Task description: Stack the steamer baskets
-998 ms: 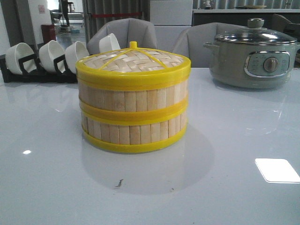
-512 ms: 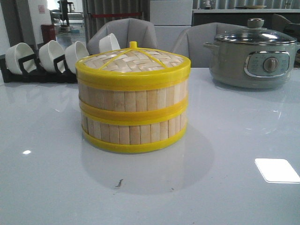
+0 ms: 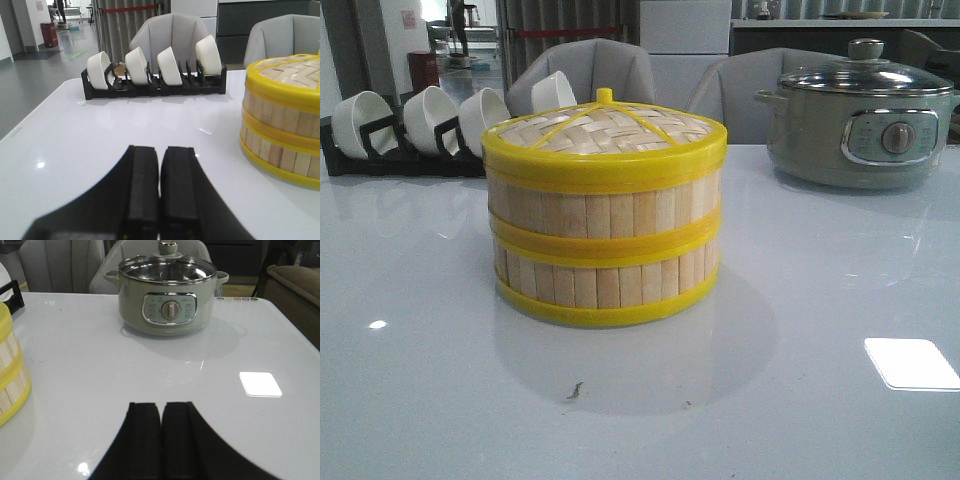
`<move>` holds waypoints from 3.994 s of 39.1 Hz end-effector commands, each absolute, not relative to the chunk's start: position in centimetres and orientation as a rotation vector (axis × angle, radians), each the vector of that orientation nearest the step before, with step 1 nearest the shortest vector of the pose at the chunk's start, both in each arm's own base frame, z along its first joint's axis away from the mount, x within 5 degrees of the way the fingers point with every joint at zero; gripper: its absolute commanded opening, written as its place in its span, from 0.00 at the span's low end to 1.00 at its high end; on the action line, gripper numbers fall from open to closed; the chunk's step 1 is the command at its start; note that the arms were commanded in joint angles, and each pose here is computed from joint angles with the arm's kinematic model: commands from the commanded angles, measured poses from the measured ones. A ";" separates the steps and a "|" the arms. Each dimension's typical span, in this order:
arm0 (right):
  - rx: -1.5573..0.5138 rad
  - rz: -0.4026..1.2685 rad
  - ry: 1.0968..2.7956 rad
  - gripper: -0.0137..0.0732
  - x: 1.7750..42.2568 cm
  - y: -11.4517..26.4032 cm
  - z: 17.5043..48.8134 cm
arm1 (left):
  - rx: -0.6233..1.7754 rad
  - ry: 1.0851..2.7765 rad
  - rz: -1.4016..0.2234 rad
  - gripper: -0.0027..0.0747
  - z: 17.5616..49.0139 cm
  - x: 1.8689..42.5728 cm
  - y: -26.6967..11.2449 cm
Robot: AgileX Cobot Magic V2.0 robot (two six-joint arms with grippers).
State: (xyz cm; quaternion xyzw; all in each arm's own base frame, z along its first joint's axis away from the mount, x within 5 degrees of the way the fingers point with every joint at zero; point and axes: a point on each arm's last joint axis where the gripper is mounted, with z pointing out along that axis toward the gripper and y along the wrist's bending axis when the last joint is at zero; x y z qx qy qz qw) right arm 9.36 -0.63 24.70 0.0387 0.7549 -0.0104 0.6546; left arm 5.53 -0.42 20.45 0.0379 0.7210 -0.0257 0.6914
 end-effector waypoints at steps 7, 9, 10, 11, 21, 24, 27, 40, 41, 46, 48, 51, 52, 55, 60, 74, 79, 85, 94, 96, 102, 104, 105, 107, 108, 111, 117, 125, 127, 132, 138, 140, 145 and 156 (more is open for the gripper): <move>0.080 -0.036 1.602 0.19 9.5 -0.7 26.4 | 0.072 1.482 -0.080 0.15 22.3 5.2 -0.5; 0.080 -0.036 1.602 0.19 9.5 -0.7 26.4 | 0.066 1.485 -0.088 0.15 22.1 5.3 -0.5; 0.080 -0.036 1.602 0.19 9.5 -0.7 26.4 | 0.062 1.486 -0.093 0.15 22.1 5.3 -0.5; 0.080 -0.036 1.602 0.19 9.5 -0.7 26.4 | 0.062 1.488 -0.094 0.15 22.0 5.3 -0.5; 0.080 -0.036 1.602 0.19 9.5 -0.7 26.4 | 0.097 1.515 -0.058 0.15 21.0 5.5 -0.5; 0.080 -0.036 1.602 0.19 9.5 -0.7 26.4 | 0.114 1.507 -0.043 0.15 20.9 5.5 -0.5; 0.080 -0.036 1.602 0.19 9.5 -0.7 26.4 | 0.115 1.511 -0.041 0.15 20.8 5.5 -0.5; 0.080 -0.036 1.602 0.19 9.5 -0.7 26.4 | 0.144 1.507 -0.007 0.15 20.8 5.5 -0.5; 0.080 -0.036 1.602 0.19 9.5 -0.7 26.4 | 0.147 1.506 -0.004 0.15 20.8 5.5 -0.5; 0.080 -0.036 1.602 0.19 9.5 -0.7 26.4 | 0.161 1.513 0.014 0.15 20.8 5.5 -0.5; 0.080 -0.036 1.602 0.19 9.5 -0.7 26.4 | 0.161 1.527 0.016 0.15 20.6 5.5 -0.5; 0.080 -0.036 1.602 0.19 9.5 -0.7 26.4 | 0.161 1.536 0.017 0.15 20.5 5.5 -0.5; 0.080 -0.036 1.602 0.19 9.5 -0.7 26.4 | 0.161 1.536 0.017 0.15 20.5 5.5 -0.5; 0.080 -0.036 1.602 0.19 9.5 -0.7 26.4 | 0.161 1.536 0.017 0.15 20.5 5.5 -0.5; 0.080 -0.036 1.602 0.19 9.5 -0.7 26.4 | 0.161 1.536 0.017 0.15 20.5 5.5 -0.5; 0.080 -0.036 1.602 0.19 9.5 -0.7 26.4 | 0.161 1.536 0.017 0.15 20.5 5.5 -0.5; 0.080 -0.036 1.602 0.19 9.5 -0.7 26.4 | 0.161 1.536 0.017 0.15 20.5 5.5 -0.5; 0.080 -0.036 1.602 0.19 9.5 -0.7 26.4 | 0.161 1.536 0.017 0.15 20.5 5.5 -0.5; 0.079 -0.036 1.580 0.19 9.2 -0.7 26.6 | 0.161 1.536 0.017 0.15 20.5 5.5 -0.5; 0.090 -0.025 1.558 0.19 8.8 -0.7 26.8 | 0.161 1.536 0.017 0.15 20.5 5.5 -0.5; 0.107 0.000 1.533 0.19 7.6 -0.5 26.7 | 0.161 1.536 0.017 0.15 20.5 5.5 -0.5; 0.107 0.000 1.540 0.19 7.1 -0.5 26.0 | 0.161 1.536 0.017 0.15 20.5 5.5 -0.5; 0.107 0.000 1.539 0.19 7.0 -0.5 25.7 | 0.161 1.536 0.017 0.15 20.5 5.5 -0.5; 0.107 0.001 1.545 0.19 6.7 -0.5 24.6 | 0.161 1.536 0.017 0.15 20.5 5.5 -0.5; 0.107 0.001 1.540 0.19 6.5 -0.4 24.2 | 0.161 1.536 0.017 0.15 20.5 5.5 -0.5; 0.108 0.002 1.533 0.19 6.1 -0.4 22.7 | 0.161 1.536 0.017 0.15 20.5 5.5 -0.5; 0.123 0.019 1.514 0.19 5.6 -0.4 20.7 | 0.161 1.536 0.017 0.15 20.5 5.5 -0.5; 0.125 0.023 1.516 0.19 5.4 -0.4 20.5 | 0.161 1.538 0.017 0.15 20.5 5.5 -0.5; 0.125 0.023 1.516 0.19 5.4 -0.4 20.5 | 0.161 1.538 0.017 0.15 20.5 5.5 -0.5; 0.125 0.023 1.515 0.19 5.4 -0.4 20.5 | 0.161 1.538 0.017 0.15 20.5 5.5 -0.5; 0.125 0.023 1.516 0.19 5.4 -0.4 20.5 | 0.161 1.538 0.017 0.15 20.5 5.5 -0.5; 0.125 0.023 1.516 0.19 5.4 -0.4 20.5 | 0.161 1.538 0.017 0.15 20.5 5.5 -0.5; 0.125 0.023 1.516 0.19 5.4 -0.4 20.5 | 0.161 1.538 0.017 0.15 20.5 5.5 -0.5; 0.125 0.023 1.516 0.19 5.4 -0.4 20.5 | 0.161 1.538 0.017 0.15 20.5 5.5 -0.5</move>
